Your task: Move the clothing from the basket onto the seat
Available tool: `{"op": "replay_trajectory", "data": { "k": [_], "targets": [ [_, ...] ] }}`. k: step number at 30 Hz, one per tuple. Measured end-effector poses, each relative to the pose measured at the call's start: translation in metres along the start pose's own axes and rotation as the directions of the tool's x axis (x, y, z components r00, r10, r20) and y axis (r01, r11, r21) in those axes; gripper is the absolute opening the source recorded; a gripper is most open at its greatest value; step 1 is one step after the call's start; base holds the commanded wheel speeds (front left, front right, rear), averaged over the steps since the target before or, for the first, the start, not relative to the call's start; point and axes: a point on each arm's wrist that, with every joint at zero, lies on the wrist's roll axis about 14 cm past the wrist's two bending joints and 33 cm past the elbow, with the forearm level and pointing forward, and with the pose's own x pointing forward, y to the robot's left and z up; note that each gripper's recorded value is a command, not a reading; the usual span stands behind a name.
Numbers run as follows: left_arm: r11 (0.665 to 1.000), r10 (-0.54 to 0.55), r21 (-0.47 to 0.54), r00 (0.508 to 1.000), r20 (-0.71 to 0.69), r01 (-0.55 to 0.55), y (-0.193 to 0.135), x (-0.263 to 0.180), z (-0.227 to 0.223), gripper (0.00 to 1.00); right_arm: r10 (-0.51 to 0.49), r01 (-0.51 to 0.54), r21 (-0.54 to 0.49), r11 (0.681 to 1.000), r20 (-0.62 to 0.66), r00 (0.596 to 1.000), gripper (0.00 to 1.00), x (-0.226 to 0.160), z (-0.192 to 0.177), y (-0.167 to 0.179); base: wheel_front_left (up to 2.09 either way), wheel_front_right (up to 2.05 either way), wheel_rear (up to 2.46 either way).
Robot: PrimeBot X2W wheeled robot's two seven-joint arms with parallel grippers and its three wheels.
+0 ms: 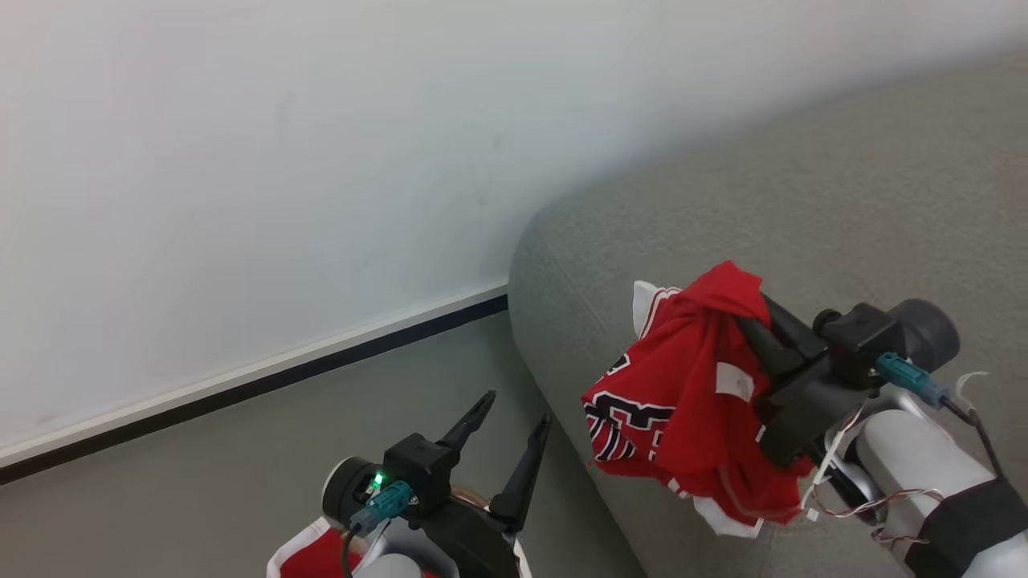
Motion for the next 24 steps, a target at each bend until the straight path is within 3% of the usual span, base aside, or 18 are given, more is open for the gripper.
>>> {"op": "replay_trajectory", "data": {
  "k": [5, 12, 24],
  "targets": [
    [0.999, -0.05, -0.021, 0.999, -0.006, 0.049, -0.016, 0.009, -0.006, 1.0, -0.038, 0.038, -0.048, 0.998, -0.004, 0.999, 0.0, -0.007, 0.002, -0.023, 0.0, 0.0, 0.0],
    [0.996, -0.077, -0.043, 0.997, -0.003, 0.077, -0.019, 0.016, -0.013, 1.0, -0.081, 0.091, -0.135, 0.987, 0.078, 0.994, 0.0, 0.025, 0.044, -0.067, 0.0, 0.0, 0.0],
    [0.998, -0.036, -0.049, 0.999, 0.006, 0.036, 0.021, 0.022, -0.023, 1.0, -0.222, 0.239, -0.178, 0.955, 0.108, 0.969, 0.0, 0.101, 0.088, -0.156, 0.0, 0.0, 0.0]
  ]
}}
